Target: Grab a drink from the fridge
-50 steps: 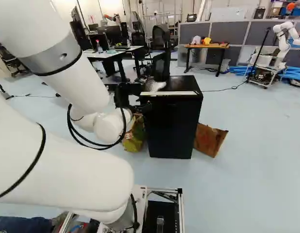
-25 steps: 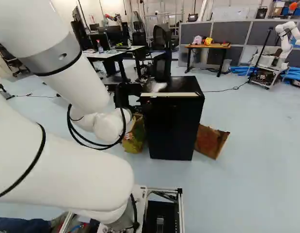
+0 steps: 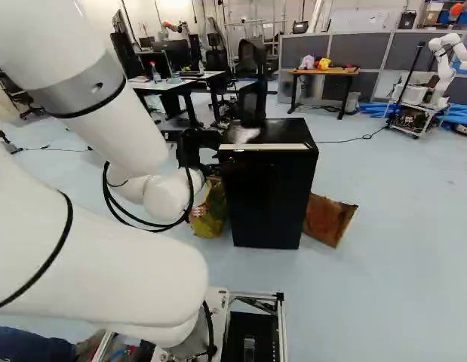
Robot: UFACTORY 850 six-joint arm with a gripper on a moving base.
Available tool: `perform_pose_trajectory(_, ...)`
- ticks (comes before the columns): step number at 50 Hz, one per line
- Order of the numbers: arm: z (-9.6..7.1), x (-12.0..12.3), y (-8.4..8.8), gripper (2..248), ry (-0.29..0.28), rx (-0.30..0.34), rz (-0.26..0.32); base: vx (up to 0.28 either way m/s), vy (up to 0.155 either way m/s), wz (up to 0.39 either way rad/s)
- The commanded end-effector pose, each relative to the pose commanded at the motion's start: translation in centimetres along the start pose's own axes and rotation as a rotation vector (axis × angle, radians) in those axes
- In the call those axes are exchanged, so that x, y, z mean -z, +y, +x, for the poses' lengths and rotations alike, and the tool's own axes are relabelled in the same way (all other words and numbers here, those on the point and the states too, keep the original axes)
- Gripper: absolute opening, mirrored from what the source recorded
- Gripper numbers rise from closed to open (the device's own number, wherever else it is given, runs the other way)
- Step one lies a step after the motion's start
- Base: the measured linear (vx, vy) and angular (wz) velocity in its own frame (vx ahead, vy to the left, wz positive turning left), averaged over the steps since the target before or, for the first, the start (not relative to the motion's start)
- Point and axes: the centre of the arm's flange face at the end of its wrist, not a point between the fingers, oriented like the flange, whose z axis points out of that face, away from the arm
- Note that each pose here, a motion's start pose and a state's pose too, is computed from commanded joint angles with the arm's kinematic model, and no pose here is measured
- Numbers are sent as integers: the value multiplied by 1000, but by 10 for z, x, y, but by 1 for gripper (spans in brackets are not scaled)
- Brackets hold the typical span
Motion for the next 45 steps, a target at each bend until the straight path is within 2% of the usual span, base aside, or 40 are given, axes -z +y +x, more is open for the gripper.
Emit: perform_pose_trajectory(45,-2,0,-26,247,-13,-183,-121,0,0,0)
